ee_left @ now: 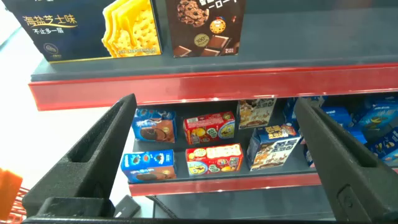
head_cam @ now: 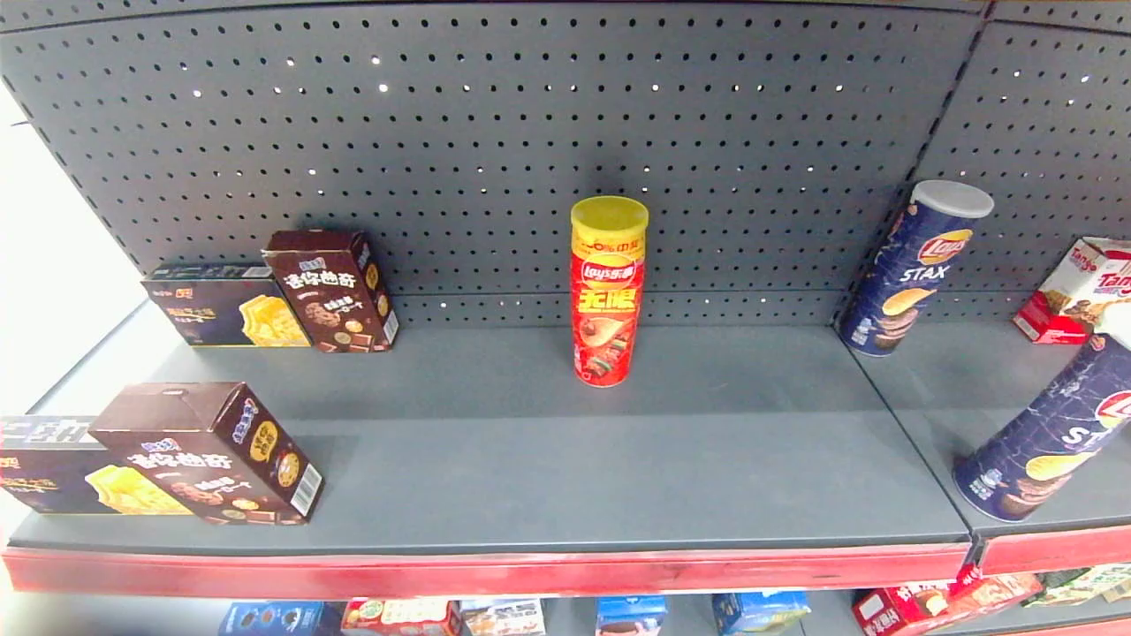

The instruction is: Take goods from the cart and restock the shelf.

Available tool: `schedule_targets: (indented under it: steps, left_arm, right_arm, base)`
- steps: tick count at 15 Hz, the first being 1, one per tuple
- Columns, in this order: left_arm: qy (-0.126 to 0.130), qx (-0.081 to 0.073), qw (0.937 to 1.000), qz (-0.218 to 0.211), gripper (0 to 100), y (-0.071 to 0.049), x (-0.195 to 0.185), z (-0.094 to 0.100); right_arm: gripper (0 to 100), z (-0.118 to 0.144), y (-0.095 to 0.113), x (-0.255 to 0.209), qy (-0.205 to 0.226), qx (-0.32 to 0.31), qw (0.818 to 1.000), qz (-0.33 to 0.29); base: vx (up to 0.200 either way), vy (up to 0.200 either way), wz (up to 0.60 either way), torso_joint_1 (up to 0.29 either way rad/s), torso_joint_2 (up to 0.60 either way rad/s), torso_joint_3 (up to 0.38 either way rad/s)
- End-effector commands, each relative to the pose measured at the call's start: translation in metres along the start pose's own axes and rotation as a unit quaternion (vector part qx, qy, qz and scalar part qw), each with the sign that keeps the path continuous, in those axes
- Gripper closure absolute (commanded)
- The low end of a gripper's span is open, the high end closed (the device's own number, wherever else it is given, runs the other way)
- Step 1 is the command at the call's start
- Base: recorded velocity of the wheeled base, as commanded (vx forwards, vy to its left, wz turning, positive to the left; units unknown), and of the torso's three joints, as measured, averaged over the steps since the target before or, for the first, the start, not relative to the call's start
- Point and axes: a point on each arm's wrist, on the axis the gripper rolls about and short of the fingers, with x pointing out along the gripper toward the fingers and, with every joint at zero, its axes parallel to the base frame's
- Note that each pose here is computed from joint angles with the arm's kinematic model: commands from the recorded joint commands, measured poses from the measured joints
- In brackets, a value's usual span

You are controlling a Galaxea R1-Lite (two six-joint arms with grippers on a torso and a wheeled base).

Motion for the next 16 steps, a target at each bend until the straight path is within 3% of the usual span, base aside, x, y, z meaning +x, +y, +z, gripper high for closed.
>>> schedule_targets:
  steps: [1, 7, 16]
  left_arm:
    - [0.0, 0.0, 1.0, 0.0, 0, 0.0, 0.0, -0.0001]
    - [0.0, 0.0, 1.0, -0.001, 0, 0.0, 0.0, -0.0001]
    - [0.0, 0.0, 1.0, -0.001, 0, 0.0, 0.0, -0.0001]
  right_arm:
    - [0, -0.0001, 0.0, 0.0001, 0.001, 0.0, 1.0, -0.001]
    - [0, 0.0001, 0.0001, 0.0001, 0.001, 0.0, 1.0, 0.0]
    - [0, -0.0001, 0.0001, 0.0001, 0.001, -0.001, 1.0, 0.0]
  base:
    - [0.0, 0.0, 0.0, 0.0, 0.0, 0.0]
    - [0.0, 0.0, 0.0, 0.0, 0.0, 0.0]
    - [0.0, 0.0, 0.6, 0.004, 0.0, 0.004]
